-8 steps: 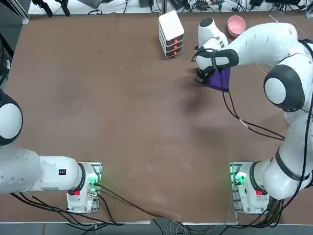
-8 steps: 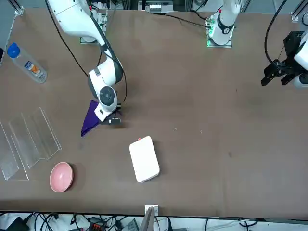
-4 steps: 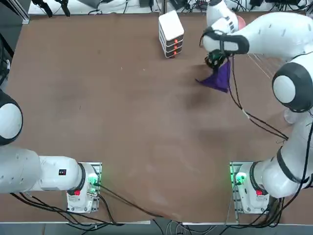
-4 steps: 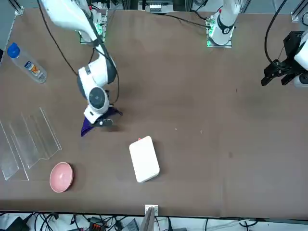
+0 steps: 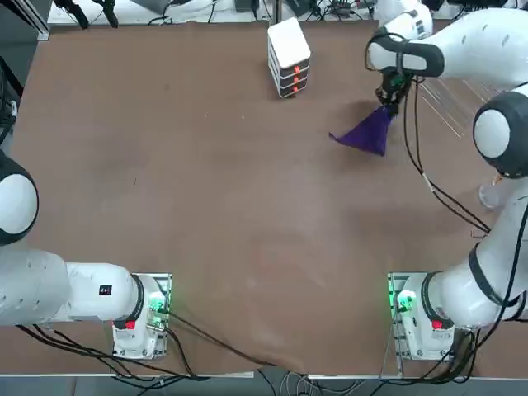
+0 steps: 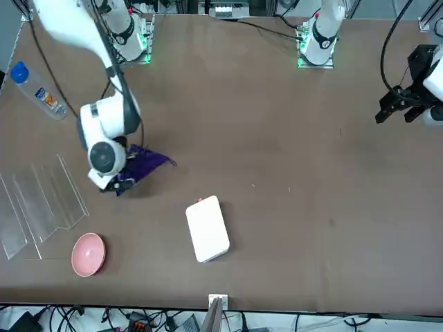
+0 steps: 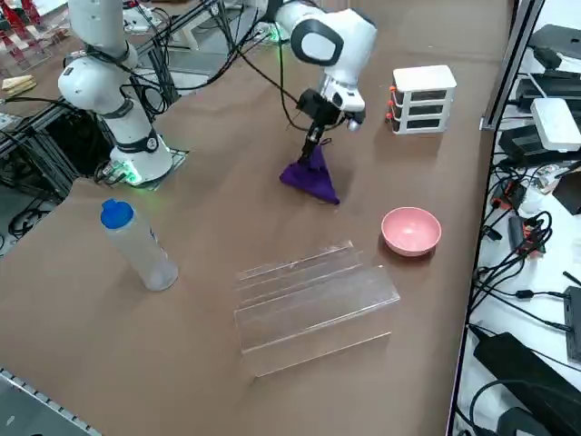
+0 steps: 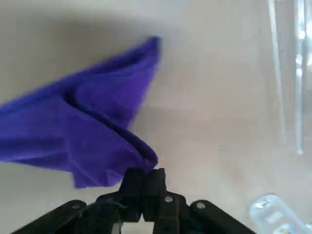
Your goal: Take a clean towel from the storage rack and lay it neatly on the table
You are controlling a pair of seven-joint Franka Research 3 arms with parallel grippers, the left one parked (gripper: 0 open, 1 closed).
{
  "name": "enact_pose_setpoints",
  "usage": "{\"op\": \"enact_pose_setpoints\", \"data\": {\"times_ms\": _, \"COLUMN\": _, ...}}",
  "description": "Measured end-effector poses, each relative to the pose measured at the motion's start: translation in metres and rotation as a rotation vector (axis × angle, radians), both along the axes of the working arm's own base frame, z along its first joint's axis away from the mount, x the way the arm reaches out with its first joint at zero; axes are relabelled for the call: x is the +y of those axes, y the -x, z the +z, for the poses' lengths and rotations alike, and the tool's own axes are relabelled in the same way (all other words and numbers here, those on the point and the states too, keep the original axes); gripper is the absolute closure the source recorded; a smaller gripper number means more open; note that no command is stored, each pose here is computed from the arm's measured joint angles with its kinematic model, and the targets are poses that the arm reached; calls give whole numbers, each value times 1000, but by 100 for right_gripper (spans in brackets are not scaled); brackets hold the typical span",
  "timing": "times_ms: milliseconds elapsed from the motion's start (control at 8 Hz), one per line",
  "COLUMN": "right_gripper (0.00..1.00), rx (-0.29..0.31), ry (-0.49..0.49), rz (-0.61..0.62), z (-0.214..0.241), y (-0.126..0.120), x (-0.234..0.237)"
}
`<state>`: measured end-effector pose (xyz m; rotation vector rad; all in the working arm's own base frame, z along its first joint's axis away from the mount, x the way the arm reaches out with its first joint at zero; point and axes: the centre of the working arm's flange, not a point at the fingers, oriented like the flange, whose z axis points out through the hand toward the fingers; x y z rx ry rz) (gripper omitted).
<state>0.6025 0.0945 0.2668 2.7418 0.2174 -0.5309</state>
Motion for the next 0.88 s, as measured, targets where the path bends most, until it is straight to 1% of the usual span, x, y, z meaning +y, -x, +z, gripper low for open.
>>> {"op": "enact_pose_setpoints", "data": {"times_ms": 375, "right_gripper": 97, "rx": 66, "ry": 32, "rz": 20, "z": -2, "y": -2, "x": -67}}
{"op": "enact_pose_setpoints", "data": {"times_ms": 500, "right_gripper": 95, "rx": 82, "ry": 51, "rz": 20, "z": -5, "y": 0, "x": -85}}
{"op": "enact_pose_setpoints", "data": {"times_ms": 625, "right_gripper": 93, "rx": 102, "ry": 62, "rz": 17, "z": -11, "y": 4, "x": -101}}
{"op": "enact_pose_setpoints", "data": {"times_ms": 875, "right_gripper": 93, "rx": 126, "ry": 63, "rz": 3, "z": -18, "y": 11, "x": -119}}
